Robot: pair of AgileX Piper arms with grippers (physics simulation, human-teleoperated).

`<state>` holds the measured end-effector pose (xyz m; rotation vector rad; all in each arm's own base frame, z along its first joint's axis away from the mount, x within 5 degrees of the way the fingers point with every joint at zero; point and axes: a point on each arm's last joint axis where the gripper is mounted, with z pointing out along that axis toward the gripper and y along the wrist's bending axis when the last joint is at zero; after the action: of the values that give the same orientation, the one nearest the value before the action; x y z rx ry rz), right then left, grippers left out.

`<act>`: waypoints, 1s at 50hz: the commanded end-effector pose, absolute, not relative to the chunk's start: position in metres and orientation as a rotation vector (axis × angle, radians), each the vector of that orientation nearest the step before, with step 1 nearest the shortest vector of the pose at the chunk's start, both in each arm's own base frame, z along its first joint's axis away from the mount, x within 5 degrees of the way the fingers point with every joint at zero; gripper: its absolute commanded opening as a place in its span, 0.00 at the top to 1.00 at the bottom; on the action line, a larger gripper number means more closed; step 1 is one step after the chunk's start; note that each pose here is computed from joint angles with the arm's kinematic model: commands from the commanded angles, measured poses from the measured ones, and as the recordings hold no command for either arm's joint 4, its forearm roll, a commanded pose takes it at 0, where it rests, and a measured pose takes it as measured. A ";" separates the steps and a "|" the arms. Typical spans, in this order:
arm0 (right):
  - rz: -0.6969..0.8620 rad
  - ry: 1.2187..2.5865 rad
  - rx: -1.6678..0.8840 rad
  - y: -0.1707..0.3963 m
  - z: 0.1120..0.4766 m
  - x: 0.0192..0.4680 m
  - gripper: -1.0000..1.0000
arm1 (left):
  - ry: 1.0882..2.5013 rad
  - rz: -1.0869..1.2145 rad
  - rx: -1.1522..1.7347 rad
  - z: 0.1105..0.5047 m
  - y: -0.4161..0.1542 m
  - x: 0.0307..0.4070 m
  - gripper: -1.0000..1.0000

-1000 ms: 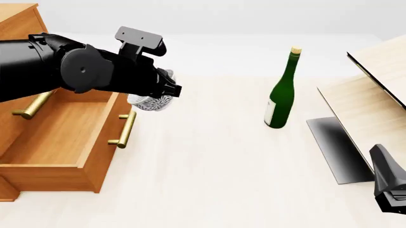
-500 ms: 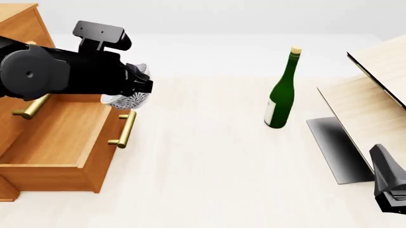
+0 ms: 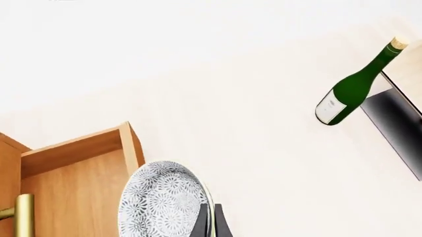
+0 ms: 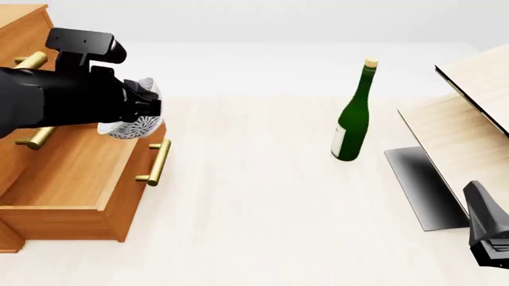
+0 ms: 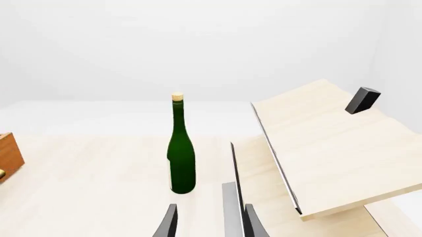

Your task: Put the bowl in the bottom drawer of the cabinet.

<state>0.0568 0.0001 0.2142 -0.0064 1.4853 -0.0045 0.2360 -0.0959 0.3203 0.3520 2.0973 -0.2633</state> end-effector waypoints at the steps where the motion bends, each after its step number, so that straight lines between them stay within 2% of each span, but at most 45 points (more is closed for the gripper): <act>1: -0.005 1.485 -0.006 0.000 0.214 0.057 0.00 | 2.073 -0.246 0.310 0.321 -0.084 0.228 1.00; 21: -0.004 1.485 -0.006 0.000 0.214 0.057 0.00 | 2.048 -0.224 0.220 0.321 -0.063 0.213 1.00; 22: -0.004 1.485 -0.006 0.000 0.214 0.057 0.00 | 2.047 -0.224 0.218 0.332 -0.062 0.211 1.00; 32: -0.005 1.485 -0.007 0.000 0.214 0.057 0.00 | 2.058 -0.207 0.177 0.313 -0.054 0.206 1.00; 50: -0.005 1.485 -0.006 0.000 0.214 0.057 0.00 | 2.034 -0.168 0.109 0.312 -0.036 0.189 1.00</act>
<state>0.0568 0.0001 0.2142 -0.0064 1.4853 -0.0046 0.1992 -0.0457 0.3093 0.1395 2.0542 -0.1976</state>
